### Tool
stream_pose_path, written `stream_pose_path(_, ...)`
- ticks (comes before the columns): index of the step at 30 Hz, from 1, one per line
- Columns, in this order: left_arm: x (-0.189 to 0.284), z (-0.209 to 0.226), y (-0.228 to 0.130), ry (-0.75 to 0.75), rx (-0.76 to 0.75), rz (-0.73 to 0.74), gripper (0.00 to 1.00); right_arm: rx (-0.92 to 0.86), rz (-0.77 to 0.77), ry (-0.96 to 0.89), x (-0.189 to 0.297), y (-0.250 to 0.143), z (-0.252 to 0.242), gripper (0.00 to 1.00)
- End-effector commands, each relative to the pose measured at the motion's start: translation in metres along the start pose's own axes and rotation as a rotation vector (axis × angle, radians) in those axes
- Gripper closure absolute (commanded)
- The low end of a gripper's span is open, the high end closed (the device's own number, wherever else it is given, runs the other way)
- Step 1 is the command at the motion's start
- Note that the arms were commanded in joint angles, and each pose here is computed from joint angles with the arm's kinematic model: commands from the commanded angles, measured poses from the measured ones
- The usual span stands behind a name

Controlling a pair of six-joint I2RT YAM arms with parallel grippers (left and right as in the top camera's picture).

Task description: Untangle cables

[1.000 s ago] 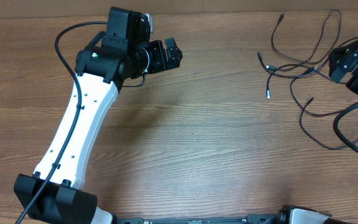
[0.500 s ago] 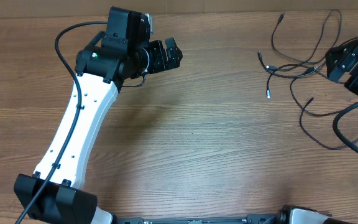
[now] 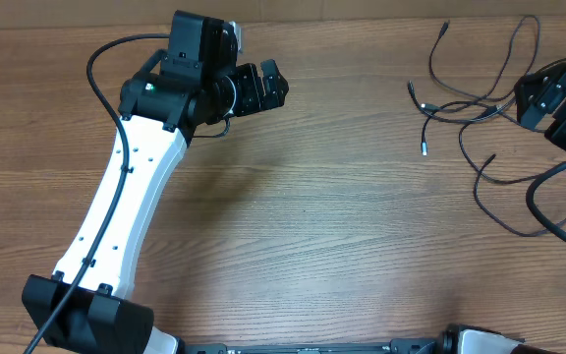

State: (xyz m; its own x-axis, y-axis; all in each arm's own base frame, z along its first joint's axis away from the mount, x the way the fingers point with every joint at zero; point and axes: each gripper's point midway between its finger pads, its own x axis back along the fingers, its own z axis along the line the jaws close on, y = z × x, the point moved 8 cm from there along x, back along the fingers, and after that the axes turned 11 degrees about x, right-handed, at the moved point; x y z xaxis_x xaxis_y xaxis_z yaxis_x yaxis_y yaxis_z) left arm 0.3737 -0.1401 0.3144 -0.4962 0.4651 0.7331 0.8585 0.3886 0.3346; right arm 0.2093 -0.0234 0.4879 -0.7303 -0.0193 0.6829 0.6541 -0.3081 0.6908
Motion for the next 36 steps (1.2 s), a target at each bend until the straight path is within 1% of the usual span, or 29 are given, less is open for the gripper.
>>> stream_pose_path(1,0.000,-0.003,0.000,-0.002,-0.030,-0.006,0.00,0.005,-0.013,0.014,0.004,0.000,0.003,0.00)
stream_pose_path(21,-0.001,-0.003,-0.001,-0.002,-0.030,-0.004,0.01,0.005,-0.013,0.014,0.004,0.000,0.003,0.00)
stream_pose_path(26,0.002,0.000,-0.003,0.020,-0.024,0.003,0.00,0.005,-0.013,0.014,0.004,0.000,0.003,0.00)
stream_pose_path(32,0.022,0.001,-0.005,0.128,-0.048,-0.105,0.00,0.005,-0.013,0.014,0.004,0.000,0.003,0.00)
stream_pose_path(36,0.045,-0.004,-0.015,0.172,-0.138,-0.200,0.00,0.005,-0.013,0.014,0.004,0.000,0.003,0.00)
